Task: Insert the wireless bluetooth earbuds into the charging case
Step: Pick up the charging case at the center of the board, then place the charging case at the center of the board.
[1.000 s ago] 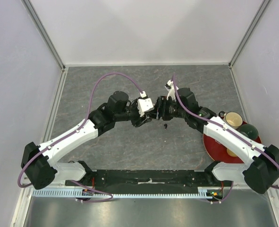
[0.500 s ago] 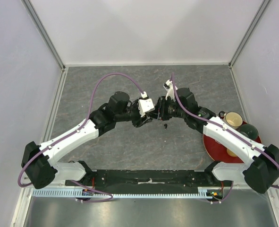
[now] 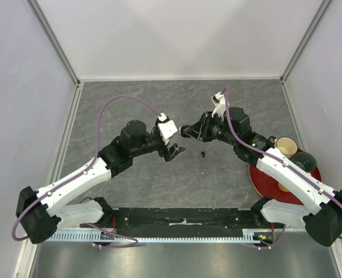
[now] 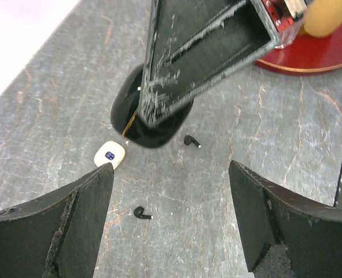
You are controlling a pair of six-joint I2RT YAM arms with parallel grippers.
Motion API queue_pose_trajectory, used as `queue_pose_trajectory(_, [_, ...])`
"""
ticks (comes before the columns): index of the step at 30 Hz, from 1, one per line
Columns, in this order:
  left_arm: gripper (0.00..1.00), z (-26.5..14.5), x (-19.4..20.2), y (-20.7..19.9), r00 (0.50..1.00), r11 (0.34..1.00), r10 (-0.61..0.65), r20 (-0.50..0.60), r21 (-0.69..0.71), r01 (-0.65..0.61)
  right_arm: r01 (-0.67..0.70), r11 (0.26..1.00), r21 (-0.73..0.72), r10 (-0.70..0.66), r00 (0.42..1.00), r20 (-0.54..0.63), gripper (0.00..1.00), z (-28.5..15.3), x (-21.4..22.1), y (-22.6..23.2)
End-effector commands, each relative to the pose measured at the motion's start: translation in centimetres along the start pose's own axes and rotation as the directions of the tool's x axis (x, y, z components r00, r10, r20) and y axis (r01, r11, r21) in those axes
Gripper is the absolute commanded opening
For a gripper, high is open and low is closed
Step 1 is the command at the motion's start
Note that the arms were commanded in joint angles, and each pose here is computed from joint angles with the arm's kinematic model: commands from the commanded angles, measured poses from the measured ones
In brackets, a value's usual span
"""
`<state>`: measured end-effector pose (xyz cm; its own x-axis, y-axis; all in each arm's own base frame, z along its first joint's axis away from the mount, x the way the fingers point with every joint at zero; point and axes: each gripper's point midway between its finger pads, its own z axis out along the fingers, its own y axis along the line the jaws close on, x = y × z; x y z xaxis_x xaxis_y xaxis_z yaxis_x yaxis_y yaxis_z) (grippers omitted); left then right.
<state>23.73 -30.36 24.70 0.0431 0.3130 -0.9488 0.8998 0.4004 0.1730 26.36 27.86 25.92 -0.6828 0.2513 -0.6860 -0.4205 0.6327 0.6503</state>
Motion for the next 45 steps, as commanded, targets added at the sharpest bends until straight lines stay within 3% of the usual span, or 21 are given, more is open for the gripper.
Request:
queue_pose_trajectory(1, [0.87,-1.9,-2.1,0.9,0.987,0.993,-0.042,0.156,-0.106,0.059,0.001,0.999,-0.044,0.005,0.989,0.145,0.00,-1.3,-4.5,1.6])
queue_pose_trajectory(3, [0.88,-3.7,-4.0,1.4,0.963,0.983,-0.057,0.262,-0.153,0.100,-0.016,0.997,-0.069,0.026,0.990,0.141,0.00,-1.7,-5.0,2.0])
queue_pose_trajectory(7, [0.88,-6.9,-4.0,3.6,0.916,0.919,-0.118,0.384,-0.307,0.247,-0.018,0.988,-0.154,0.037,0.992,0.121,0.00,-2.5,-6.1,2.6])
queue_pose_trajectory(11, [0.89,-9.2,-5.9,3.6,0.864,0.901,-0.155,0.479,-0.290,0.323,0.064,0.910,-0.410,-0.040,0.997,0.067,0.00,-4.4,-5.7,6.8])
queue_pose_trajectory(15, [0.95,-10.1,-8.4,3.0,0.810,0.901,-0.234,0.538,-0.194,0.389,0.128,0.823,-0.554,-0.113,0.992,0.061,0.04,-5.9,-4.6,9.0])
queue_pose_trajectory(22, [0.93,-9.2,-11.4,0.9,0.729,0.892,-0.427,0.535,0.116,0.438,0.193,0.756,-0.626,-0.147,0.981,0.125,0.04,-7.7,-4.0,10.1])
queue_pose_trajectory(23, [0.93,-9.7,-12.8,0.5,0.686,0.882,-0.455,0.568,0.180,0.436,0.201,0.746,-0.635,-0.145,0.979,0.140,0.04,-7.9,-4.1,10.4])
queue_pose_trajectory(27, [0.84,-9.0,-13.0,-1.3,0.688,0.863,-0.506,0.521,0.318,0.393,0.201,0.730,-0.653,-0.130,0.979,0.157,0.05,-8.3,-4.1,10.6])
queue_pose_trajectory(37, [0.81,-7.3,-13.0,-1.9,0.661,0.809,-0.581,0.474,0.421,0.410,0.183,0.742,-0.645,-0.110,0.982,0.152,0.06,-8.0,-3.8,10.0])
queue_pose_trajectory(45, [0.71,-5.8,-13.0,-1.6,0.647,0.778,-0.619,0.444,0.460,0.429,0.179,0.751,-0.636,-0.104,0.983,0.154,0.06,-7.8,-3.6,9.7])
